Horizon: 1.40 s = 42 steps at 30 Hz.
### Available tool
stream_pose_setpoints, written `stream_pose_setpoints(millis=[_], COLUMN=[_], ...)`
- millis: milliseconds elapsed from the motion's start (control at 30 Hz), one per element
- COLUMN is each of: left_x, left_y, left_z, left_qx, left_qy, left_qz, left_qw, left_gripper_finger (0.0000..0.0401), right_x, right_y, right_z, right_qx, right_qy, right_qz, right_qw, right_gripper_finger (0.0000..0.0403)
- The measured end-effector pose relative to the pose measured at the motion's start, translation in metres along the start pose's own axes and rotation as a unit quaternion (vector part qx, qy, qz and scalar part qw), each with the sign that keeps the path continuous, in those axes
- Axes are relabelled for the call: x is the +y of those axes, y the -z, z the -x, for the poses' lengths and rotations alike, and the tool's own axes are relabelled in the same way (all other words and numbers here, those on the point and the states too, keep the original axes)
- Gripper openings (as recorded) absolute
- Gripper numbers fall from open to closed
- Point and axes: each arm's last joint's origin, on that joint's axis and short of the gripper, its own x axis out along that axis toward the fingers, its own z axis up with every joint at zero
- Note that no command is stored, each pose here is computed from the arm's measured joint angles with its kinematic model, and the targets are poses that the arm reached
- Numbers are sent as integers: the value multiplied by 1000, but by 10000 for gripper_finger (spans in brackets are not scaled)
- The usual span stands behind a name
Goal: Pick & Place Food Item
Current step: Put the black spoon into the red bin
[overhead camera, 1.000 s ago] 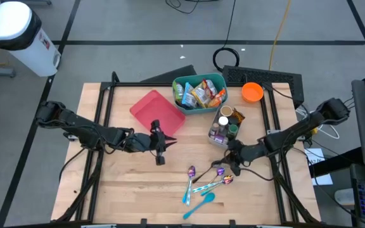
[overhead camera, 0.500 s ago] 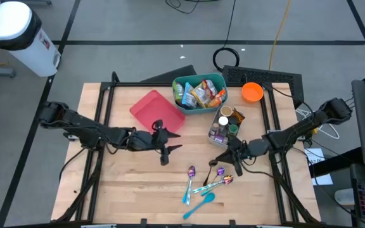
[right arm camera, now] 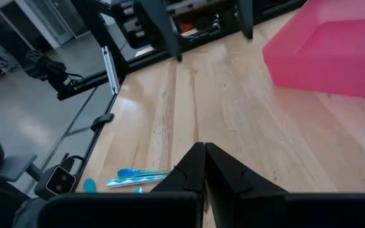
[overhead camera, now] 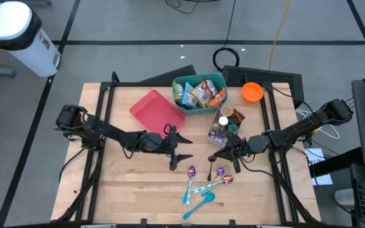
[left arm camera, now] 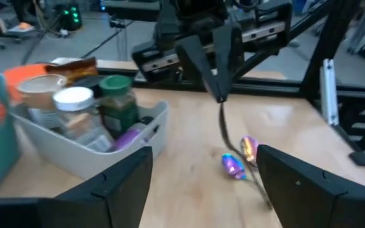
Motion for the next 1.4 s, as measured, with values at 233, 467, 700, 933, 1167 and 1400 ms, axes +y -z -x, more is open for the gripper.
stream_pose_setpoints(millis=[233, 467, 700, 933, 1167, 1400], left_x=[-2, -7, -15, -14, -12, -16], left_y=[30, 43, 26, 16, 15, -36], left_z=[-22, -57, -88, -101, -102, -67], left_qx=[-12, -24, -56, 6, 27, 48], left_qy=[28, 43, 57, 52, 54, 77], left_qz=[64, 73, 35, 29, 11, -83], left_qw=[997, 996, 996, 998, 998, 992], left_gripper_finger=[284, 287, 275, 216, 74, 17], right_x=[0, 1, 1, 0, 1, 3], right_y=[-1, -1, -1, -1, -2, -10], right_z=[0, 0, 0, 0, 0, 5], right_qx=[-5, -7, -7, -5, -8, -41], right_qy=[-1, -3, -2, -1, -2, -4], right_qz=[5, 6, 6, 8, 10, 24], right_qw=[1000, 1000, 1000, 1000, 1000, 999], right_gripper_finger=[0, 0, 0, 0, 0, 0])
